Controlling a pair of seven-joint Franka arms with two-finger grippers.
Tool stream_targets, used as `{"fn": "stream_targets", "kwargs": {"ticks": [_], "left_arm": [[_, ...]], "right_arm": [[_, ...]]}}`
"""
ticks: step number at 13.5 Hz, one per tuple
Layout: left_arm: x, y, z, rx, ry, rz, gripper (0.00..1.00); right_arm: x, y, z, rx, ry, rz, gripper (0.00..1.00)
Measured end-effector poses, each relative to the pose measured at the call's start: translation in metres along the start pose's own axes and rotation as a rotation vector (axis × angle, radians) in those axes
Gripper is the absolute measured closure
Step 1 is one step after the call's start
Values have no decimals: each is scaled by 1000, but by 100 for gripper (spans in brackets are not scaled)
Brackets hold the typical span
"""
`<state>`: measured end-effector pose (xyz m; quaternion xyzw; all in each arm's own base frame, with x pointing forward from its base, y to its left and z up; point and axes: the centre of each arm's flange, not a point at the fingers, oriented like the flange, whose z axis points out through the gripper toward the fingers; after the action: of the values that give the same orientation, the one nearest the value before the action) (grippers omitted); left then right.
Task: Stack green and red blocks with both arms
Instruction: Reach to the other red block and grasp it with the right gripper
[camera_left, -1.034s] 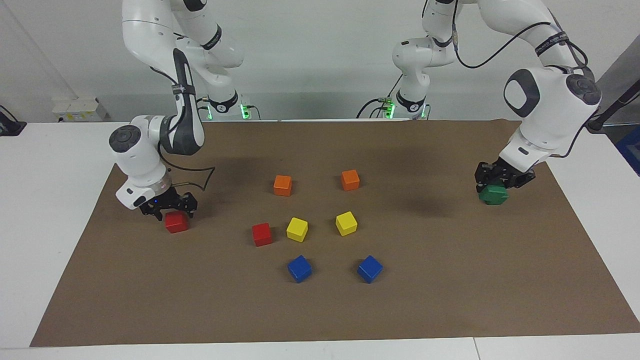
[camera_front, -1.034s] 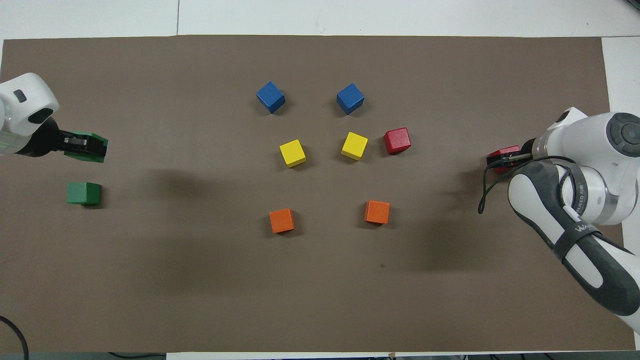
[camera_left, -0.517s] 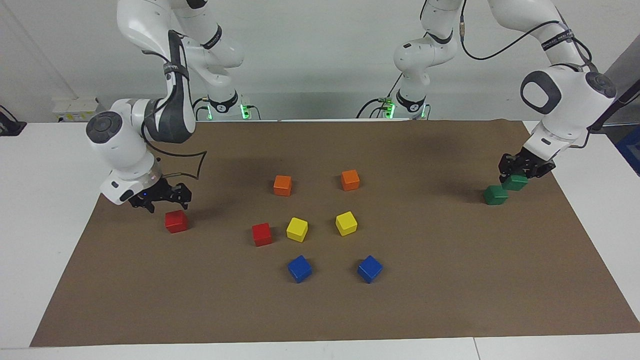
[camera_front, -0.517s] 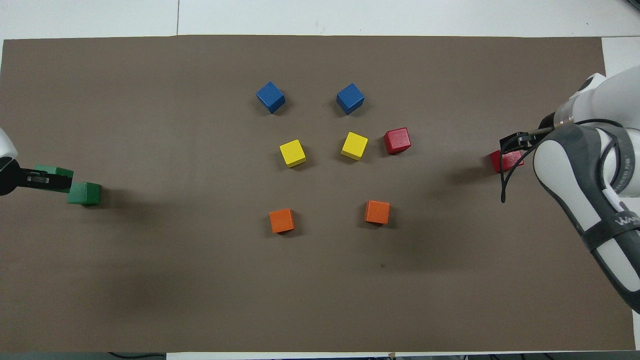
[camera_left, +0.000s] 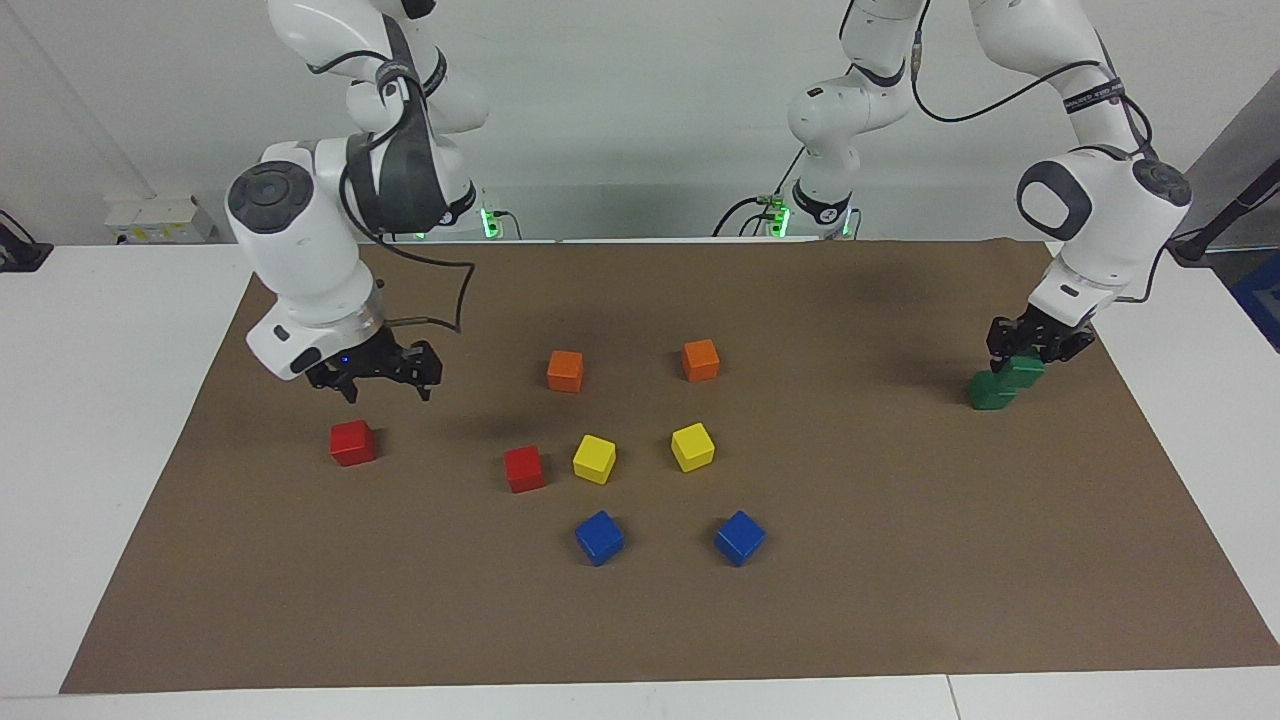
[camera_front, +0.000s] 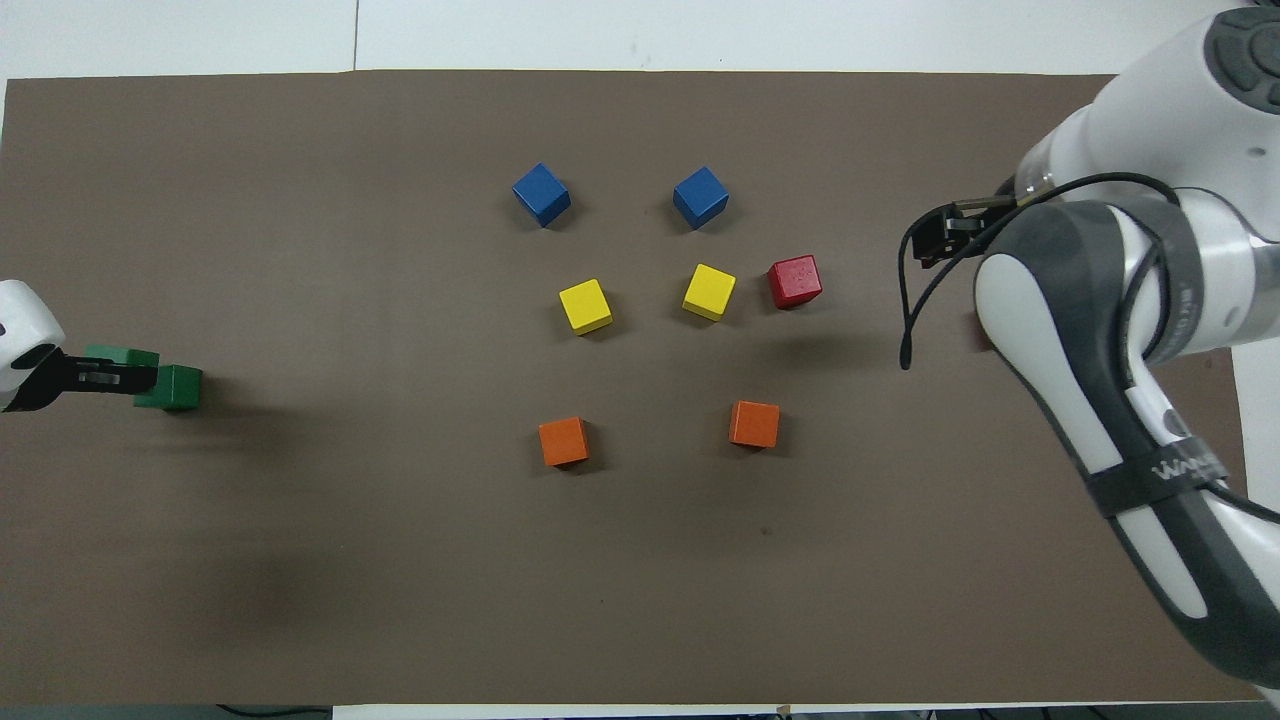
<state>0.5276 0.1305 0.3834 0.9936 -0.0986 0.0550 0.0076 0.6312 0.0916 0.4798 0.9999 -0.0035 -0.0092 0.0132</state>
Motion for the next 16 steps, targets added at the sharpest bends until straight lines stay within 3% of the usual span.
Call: {"fn": "stream_targets", "kwargs": {"ticks": [7,16], "left_arm": [[-16,-6,18,8,6,-65,45],[-17,-3,24,9,7,-110,45]], "right_arm": [[-1,-107,26,16,57,-97,0],[4,-118,107,28,80,-161,0]]}}
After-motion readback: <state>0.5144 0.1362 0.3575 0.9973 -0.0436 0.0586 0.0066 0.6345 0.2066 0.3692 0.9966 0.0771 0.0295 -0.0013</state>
